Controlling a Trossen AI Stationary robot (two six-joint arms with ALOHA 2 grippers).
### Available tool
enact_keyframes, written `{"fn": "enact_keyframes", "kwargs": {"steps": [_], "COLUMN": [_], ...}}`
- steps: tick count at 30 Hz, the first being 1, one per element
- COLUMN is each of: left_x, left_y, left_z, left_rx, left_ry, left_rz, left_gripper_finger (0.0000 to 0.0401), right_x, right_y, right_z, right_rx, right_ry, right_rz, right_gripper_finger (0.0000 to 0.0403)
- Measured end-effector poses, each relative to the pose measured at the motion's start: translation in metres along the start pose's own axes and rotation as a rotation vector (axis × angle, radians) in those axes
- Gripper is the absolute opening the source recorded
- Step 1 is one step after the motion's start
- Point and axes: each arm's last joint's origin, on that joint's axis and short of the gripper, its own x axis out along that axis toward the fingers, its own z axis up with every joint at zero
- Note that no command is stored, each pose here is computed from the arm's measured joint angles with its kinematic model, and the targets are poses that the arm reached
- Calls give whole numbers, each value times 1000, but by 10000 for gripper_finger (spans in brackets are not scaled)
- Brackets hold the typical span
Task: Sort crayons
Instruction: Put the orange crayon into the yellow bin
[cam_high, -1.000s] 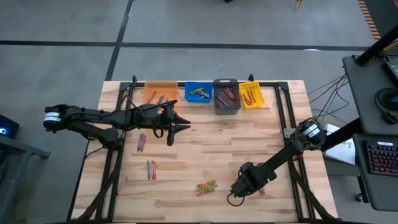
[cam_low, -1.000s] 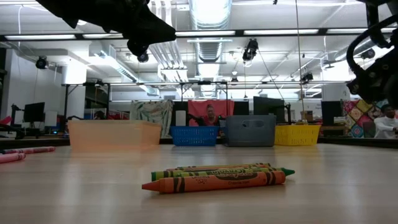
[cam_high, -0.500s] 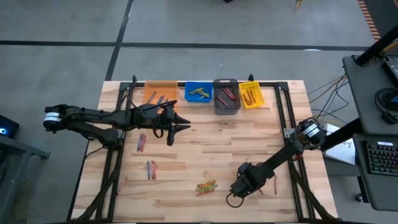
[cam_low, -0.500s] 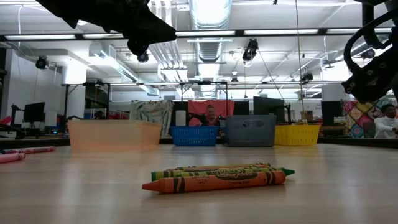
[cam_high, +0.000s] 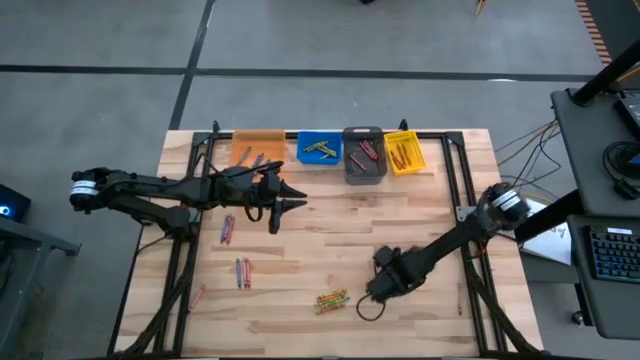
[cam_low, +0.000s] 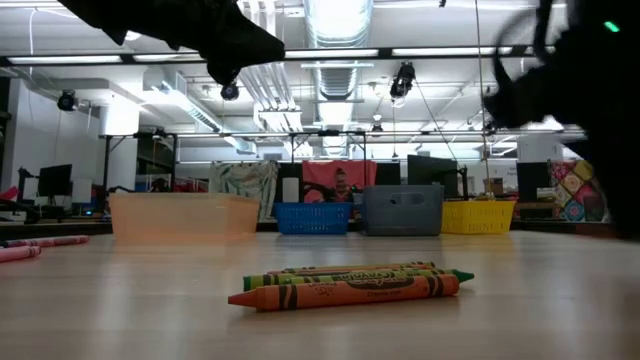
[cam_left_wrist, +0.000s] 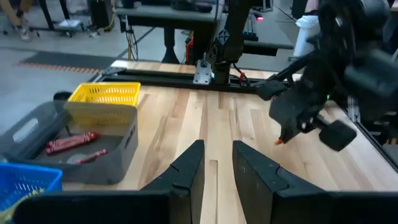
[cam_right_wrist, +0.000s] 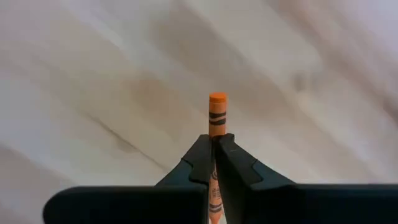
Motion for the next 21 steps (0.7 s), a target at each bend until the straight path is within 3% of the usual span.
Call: {"fn": "enact_keyframes", "kwargs": {"steps": [3, 13, 16, 21], "left_x": [0, -2, -2, -3], "left_y": [0, 8, 16, 29], "left_z": [3, 16, 16, 11], "left_rx": [44, 250, 288, 276], "left_ry": [-35, -161, -153, -72], "left_rz": [-1, 50, 102, 252], "left_gripper_finger": [64, 64, 64, 64], "right_x": [-13, -50, -62, -69], "right_y": [-5, -56, -76, -104], "right_z": [17, 110, 134, 143], "right_rx": [-26, -185, -208, -197], "right_ry": [-96, -557, -688, -892], "right_rz": [75, 98, 148, 166], "right_gripper_finger": [8, 8, 8, 8]}}
